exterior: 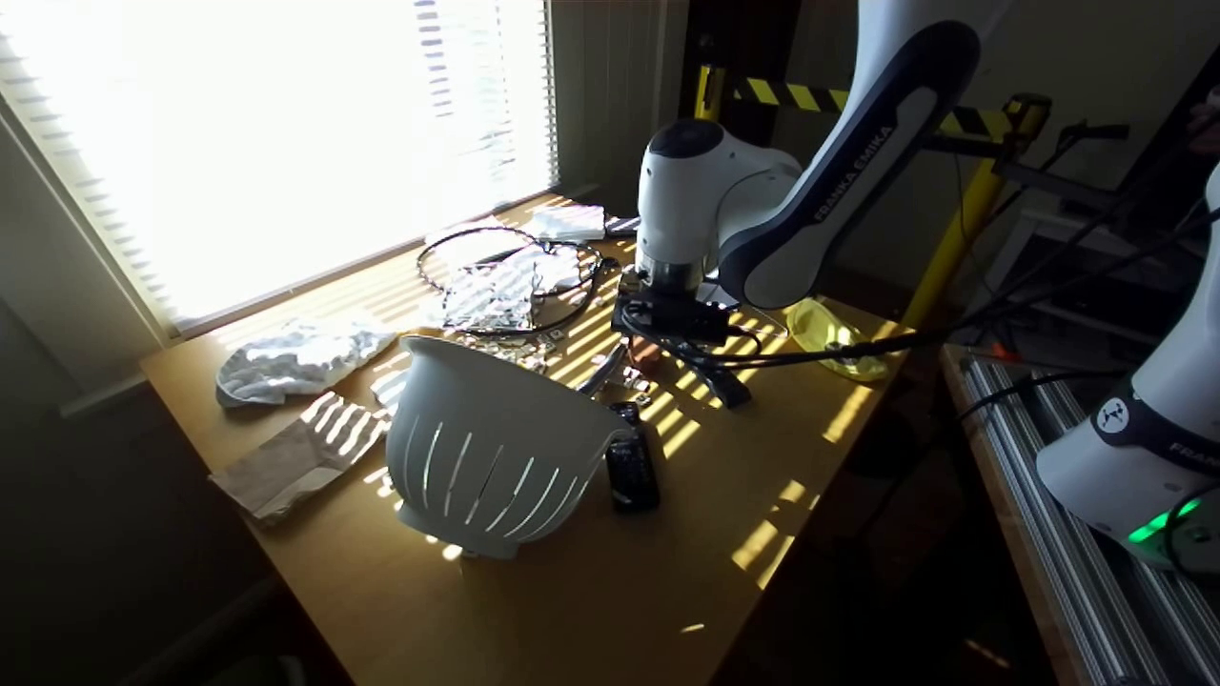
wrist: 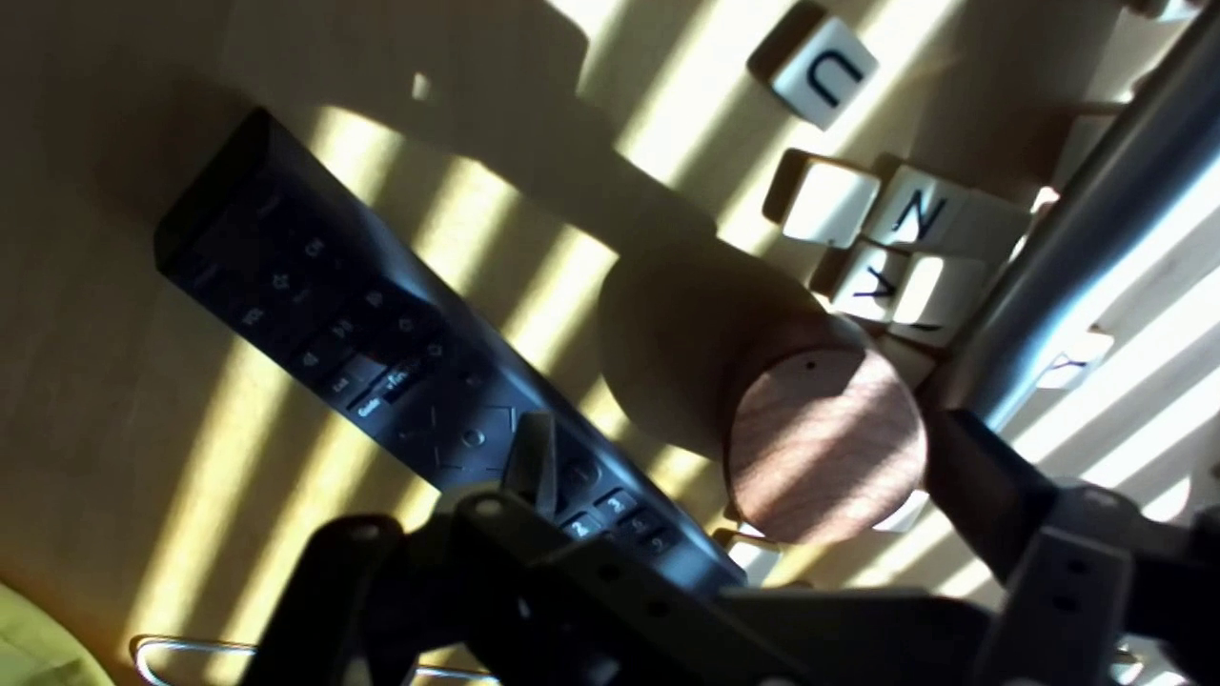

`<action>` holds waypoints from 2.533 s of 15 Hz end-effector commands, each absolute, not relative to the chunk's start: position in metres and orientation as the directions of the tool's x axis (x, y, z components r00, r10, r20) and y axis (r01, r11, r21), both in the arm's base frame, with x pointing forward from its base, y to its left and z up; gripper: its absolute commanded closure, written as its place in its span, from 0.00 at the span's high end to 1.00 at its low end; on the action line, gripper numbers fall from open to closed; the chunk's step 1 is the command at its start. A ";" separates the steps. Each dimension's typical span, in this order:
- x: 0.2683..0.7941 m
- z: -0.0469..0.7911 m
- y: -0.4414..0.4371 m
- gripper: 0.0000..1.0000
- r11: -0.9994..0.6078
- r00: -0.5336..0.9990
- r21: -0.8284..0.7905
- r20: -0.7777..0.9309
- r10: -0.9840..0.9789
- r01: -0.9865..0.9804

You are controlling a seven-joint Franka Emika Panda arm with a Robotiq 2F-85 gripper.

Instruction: Move the banana bag, brown object and spatula to the right then place the white colander upright.

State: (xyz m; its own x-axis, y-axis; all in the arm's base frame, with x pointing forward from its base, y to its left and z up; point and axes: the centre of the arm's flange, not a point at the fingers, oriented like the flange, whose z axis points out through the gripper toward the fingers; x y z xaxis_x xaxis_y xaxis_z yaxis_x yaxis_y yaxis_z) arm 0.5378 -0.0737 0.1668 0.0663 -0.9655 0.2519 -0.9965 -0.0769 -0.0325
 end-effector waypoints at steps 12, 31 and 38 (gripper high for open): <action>0.561 0.142 -0.091 0.89 -0.083 0.066 -0.073 0.200 -0.978 -0.994; 0.544 0.198 -0.166 0.35 0.063 -0.113 -0.143 0.378 -0.919 -0.988; 0.474 0.193 -0.215 0.35 0.246 -0.220 0.003 0.439 -0.871 -0.969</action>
